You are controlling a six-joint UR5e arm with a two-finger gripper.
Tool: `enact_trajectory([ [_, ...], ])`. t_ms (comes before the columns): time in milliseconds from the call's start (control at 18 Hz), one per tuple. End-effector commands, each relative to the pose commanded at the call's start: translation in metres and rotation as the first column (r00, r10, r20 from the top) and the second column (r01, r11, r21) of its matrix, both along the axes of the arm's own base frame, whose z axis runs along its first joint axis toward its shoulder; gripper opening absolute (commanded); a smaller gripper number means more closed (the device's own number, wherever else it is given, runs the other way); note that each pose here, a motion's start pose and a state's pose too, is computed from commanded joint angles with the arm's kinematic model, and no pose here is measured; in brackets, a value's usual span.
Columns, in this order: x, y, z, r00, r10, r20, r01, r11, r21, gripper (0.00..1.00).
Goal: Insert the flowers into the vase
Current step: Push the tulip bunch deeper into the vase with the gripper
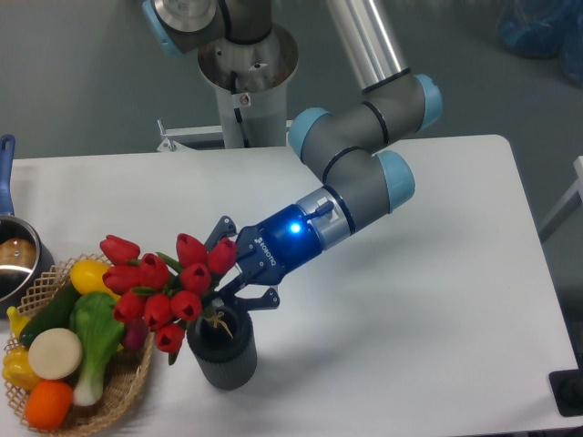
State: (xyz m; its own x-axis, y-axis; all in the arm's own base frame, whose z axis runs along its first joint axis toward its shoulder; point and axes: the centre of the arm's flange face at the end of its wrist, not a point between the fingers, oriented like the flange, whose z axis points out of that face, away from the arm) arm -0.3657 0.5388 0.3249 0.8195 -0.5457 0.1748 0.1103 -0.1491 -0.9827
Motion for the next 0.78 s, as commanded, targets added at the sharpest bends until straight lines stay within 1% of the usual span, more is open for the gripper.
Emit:
enact_trajectory([
  [167, -0.006, 0.003, -0.011, 1.0, 0.002, 0.007, -0.002, 1.0, -0.007, 0.34],
  [500, -0.008, 0.004, -0.017, 1.0, 0.002, 0.013, -0.001, 1.0, -0.011, 0.34],
  [778, -0.006, 0.002, -0.025, 1.0, 0.001, 0.004, -0.001, 1.0, -0.007, 0.35],
])
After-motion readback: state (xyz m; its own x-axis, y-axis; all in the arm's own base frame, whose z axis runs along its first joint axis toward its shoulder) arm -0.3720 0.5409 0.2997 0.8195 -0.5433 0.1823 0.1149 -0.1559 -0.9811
